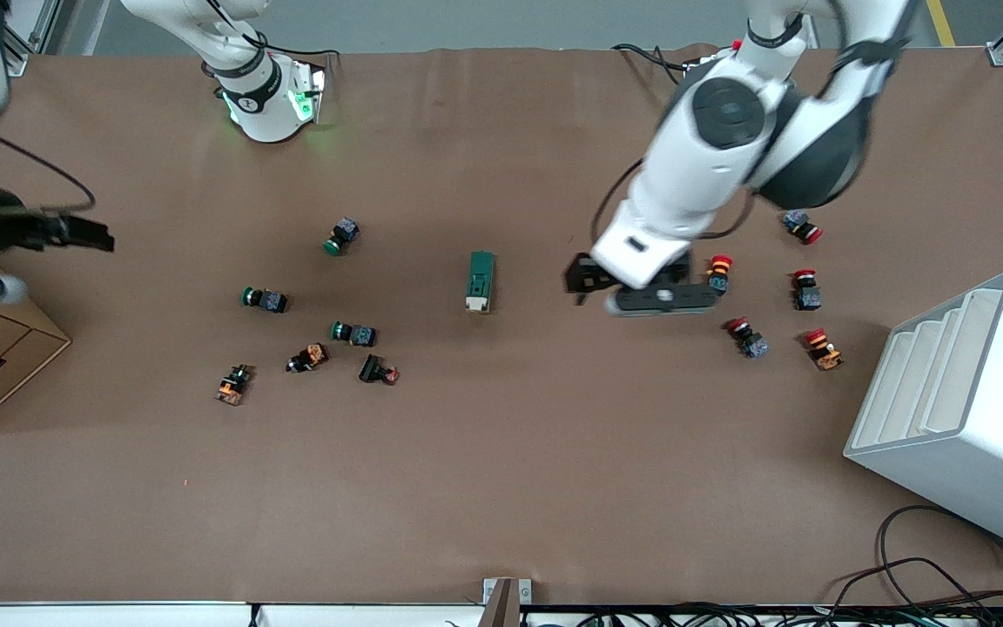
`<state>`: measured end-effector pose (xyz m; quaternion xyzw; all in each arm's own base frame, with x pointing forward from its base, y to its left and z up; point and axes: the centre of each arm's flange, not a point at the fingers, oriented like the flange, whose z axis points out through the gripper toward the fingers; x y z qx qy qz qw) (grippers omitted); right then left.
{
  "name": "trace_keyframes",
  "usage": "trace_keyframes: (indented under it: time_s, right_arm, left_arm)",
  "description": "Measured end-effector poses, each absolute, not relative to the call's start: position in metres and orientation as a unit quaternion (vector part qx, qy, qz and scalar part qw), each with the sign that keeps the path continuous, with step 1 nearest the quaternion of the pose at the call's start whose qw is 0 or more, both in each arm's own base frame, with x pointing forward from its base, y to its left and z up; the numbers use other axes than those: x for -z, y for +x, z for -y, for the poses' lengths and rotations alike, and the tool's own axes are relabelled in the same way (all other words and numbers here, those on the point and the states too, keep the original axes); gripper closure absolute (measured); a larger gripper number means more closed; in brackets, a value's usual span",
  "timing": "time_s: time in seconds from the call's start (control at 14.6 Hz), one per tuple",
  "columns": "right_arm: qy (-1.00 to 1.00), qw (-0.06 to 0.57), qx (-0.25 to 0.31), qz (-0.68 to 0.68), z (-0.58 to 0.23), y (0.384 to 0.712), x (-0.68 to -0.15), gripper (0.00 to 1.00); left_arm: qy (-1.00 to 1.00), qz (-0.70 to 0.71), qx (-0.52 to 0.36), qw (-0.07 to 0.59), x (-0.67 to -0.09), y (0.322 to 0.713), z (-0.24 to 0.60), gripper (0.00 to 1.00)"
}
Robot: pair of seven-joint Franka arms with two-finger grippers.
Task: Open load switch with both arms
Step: 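Move the left gripper above the green switch while the right gripper approaches, then press the white switch handle down with the right gripper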
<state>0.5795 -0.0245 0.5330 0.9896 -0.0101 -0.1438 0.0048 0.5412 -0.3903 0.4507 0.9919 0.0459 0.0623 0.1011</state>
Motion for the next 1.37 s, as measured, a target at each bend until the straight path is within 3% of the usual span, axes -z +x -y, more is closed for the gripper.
trace_keyframes:
  time_s: [0.27, 0.69, 1.17, 1.37]
  right_arm:
    - [0.982, 0.026, 0.138, 0.123, -0.04, 0.586, -0.525, 0.0]
    - [0.929, 0.054, 0.146, 0.336, -0.213, 0.597, -0.44, 0.0]
    - [0.856, 0.068, 0.157, 0.488, -0.272, 0.628, -0.361, 0.0]
    - [0.803, 0.068, 0.173, 0.566, -0.305, 0.635, -0.328, 0.0]
  left_arm:
    - [0.984, -0.038, -0.092, 0.149, -0.388, 0.495, 0.45, 0.0]
    - [0.988, -0.035, -0.136, 0.068, -0.289, 0.393, 0.53, 0.0]
    - [0.97, -0.023, -0.236, 0.049, -0.192, 0.292, 0.571, 0.0]
    - [0.958, 0.001, -0.286, 0.018, -0.168, 0.266, 0.573, 0.01]
